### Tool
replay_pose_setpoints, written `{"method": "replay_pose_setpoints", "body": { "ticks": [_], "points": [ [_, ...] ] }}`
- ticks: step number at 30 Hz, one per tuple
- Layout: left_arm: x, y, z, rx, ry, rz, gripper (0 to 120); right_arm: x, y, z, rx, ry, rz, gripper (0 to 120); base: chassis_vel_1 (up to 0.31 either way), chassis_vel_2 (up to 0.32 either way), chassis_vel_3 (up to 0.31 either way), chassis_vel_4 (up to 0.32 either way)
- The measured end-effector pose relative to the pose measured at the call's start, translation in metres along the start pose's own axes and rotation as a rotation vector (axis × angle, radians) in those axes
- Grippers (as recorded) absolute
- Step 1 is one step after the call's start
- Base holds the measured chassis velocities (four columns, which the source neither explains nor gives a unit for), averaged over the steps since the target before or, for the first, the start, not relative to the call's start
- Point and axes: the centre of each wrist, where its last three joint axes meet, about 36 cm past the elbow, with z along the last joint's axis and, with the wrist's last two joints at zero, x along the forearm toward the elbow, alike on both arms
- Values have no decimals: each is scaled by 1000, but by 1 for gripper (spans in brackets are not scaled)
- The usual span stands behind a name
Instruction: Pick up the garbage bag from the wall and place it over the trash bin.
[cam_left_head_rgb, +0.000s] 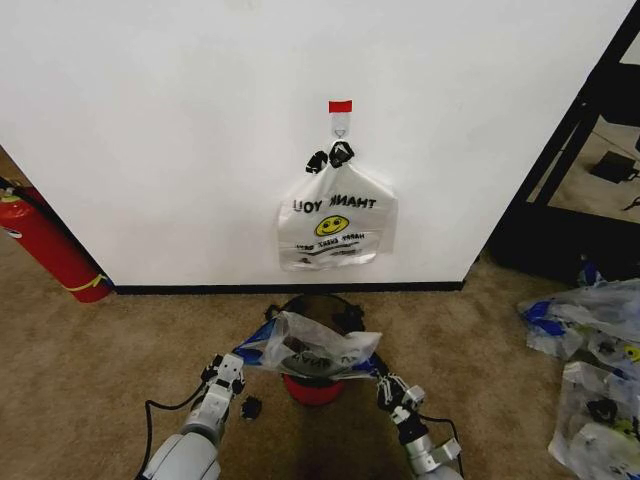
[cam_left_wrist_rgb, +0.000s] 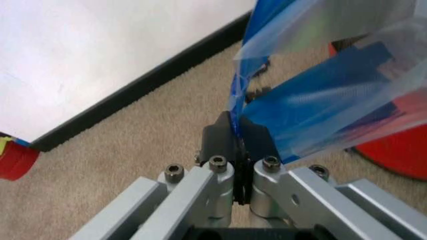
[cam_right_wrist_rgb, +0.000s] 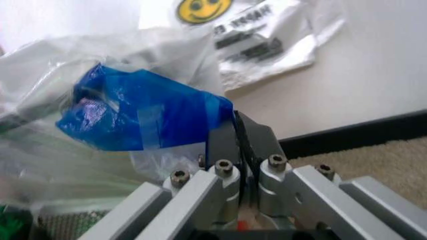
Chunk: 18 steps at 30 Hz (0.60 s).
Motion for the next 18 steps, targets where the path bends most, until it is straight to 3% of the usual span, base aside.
{"method": "replay_pose_setpoints", "body": {
  "ticks": [8,12,18],
  "points": [
    [14,-6,5,-12,7,25,0,9,7,-6,-7,0,-39,0,0,0,0,0],
    [29,-3,5,-24,6,64,13,17,-2,-20,49,15,-116,10,0,0,0,0],
    [62,13,4,-155,-32,108,38,32,-38,-66,167,55,-251,33,0,0,0,0]
  ]
}}
